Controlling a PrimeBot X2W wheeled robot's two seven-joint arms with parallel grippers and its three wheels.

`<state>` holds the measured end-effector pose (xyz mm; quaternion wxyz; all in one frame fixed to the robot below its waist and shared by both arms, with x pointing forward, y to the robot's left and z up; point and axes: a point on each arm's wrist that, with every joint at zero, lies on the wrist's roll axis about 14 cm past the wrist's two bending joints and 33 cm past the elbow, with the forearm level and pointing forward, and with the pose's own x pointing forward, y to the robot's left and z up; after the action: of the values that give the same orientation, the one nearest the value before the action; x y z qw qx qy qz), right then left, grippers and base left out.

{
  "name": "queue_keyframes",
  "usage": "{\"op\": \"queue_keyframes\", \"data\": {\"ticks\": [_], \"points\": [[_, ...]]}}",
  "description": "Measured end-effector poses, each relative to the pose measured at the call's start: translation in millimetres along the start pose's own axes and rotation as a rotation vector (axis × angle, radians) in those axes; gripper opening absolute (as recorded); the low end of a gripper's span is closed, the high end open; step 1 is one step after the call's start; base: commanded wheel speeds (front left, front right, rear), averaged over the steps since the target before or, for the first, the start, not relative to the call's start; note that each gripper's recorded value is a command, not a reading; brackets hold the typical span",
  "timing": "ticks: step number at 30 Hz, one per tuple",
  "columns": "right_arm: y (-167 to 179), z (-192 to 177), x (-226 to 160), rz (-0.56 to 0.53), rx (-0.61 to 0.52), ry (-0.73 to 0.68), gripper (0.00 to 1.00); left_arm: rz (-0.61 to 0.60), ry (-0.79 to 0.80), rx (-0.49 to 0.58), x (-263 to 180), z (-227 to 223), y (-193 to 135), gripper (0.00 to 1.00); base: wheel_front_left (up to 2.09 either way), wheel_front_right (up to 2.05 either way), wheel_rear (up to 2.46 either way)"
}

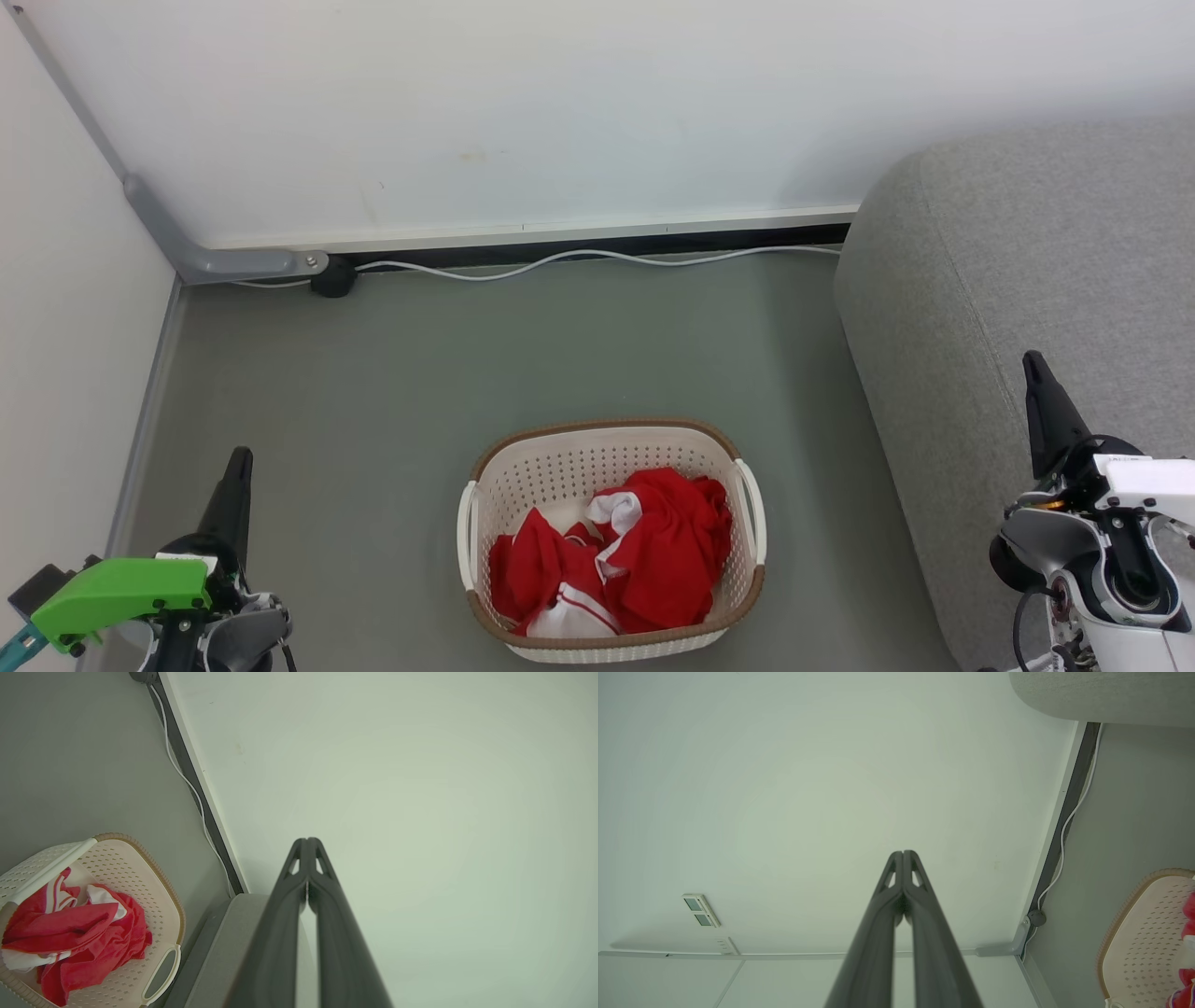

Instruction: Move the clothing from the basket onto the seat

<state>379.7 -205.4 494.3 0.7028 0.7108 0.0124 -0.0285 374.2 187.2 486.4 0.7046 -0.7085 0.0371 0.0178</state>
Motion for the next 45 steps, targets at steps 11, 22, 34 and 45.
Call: {"op": "queue_keyframes", "data": {"ticks": [11,22,34,45], "points": [[0,0,0,0.000,0.000,0.000,0.00,0.000,0.000,0.000,0,0,0,0.00,0.00,0.00,0.00],[-28,-5,-10,-0.083,0.025,0.000,1.00,0.078,0.003,-0.022,-10,-6,27,1.00,0.00,0.00,0.00],[-29,-11,-12,-0.087,-0.033,0.002,1.00,0.079,0.002,-0.011,-12,-10,27,1.00,0.00,0.00,0.00],[-27,-12,-10,-0.098,-0.287,0.045,1.00,0.072,0.017,0.145,-12,-12,24,1.00,0.00,0.00,0.00]]}}
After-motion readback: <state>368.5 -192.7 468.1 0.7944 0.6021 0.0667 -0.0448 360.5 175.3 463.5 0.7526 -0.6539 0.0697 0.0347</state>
